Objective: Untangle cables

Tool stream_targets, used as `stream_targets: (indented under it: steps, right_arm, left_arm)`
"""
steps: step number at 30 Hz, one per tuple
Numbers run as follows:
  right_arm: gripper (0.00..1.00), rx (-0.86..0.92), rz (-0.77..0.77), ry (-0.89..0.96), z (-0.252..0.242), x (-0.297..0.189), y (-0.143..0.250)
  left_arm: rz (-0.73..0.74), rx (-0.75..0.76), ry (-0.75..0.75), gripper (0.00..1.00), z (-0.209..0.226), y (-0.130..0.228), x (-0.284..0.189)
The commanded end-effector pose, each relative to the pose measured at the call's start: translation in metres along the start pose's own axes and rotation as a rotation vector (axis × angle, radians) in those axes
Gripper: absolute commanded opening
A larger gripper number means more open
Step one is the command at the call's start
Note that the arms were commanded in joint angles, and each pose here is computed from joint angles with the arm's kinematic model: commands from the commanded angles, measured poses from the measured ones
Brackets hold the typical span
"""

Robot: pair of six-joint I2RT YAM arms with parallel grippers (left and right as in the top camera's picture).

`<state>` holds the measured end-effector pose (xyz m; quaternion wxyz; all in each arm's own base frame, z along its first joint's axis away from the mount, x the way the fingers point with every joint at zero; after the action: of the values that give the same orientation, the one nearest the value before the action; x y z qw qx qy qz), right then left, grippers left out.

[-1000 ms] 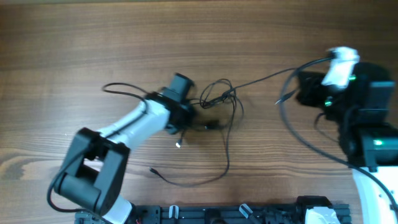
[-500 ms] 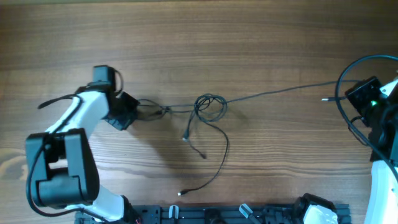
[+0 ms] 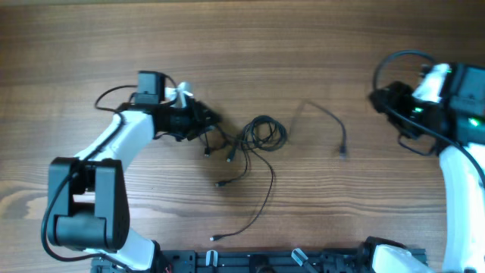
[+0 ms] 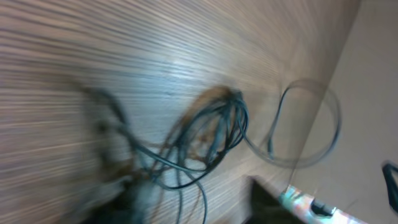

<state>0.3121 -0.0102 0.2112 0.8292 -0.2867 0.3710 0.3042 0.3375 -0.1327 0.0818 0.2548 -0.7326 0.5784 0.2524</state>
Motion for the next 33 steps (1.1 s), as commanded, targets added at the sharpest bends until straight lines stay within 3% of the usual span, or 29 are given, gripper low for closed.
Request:
stream_targets:
  steps: [1,5,10,17,21,27,30,33]
  right_arm:
    - [0.76,-0.069,0.135,-0.005,0.013,0.031,0.018]
    - [0.76,-0.114,0.264,0.032,0.018,0.069,0.042]
    - [0.71,-0.221,0.369,0.055,0.027,0.108,0.071]
    - [0.71,-0.286,0.389,0.155,0.023,0.131,0.089]
    - [0.77,-0.253,0.376,0.149,0.028,0.133,0.090]
    - [0.78,-0.172,0.366,0.161,0.029,0.134,0.089]
    - [0.77,-0.171,0.366,0.161,0.028,0.134,0.089]
    - [0.75,-0.171,0.365,0.160,0.029,0.133,0.089]
  left_arm:
    - [0.018,0.046,-0.034,0.89,-0.007,0.007,0.014]
    - [0.014,0.085,-0.037,0.92,-0.018,0.010,0.016]
    - [-0.072,0.152,-0.041,0.82,-0.040,0.002,-0.006]
    - [-0.239,0.285,-0.010,0.82,-0.087,0.000,-0.056]
    - [-0.314,0.380,-0.001,0.85,-0.118,0.012,-0.075]
    - [-0.459,0.418,-0.213,0.87,-0.131,0.023,-0.066]
    - [-0.506,0.403,-0.289,0.70,-0.132,0.024,-0.058]
    - [-0.488,0.406,-0.322,0.66,-0.134,0.018,-0.045]
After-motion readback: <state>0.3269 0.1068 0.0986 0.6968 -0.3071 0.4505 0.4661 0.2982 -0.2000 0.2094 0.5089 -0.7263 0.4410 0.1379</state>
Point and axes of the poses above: each gripper's point midway between its finger pads, its own x axis out along the fingers, its own z axis along the line the jaws close on, y = z × x, the point moved 3 cm from there along -x, back along the fingers, and after that the axes turned 7 degrees about x, right-handed, at the moved point
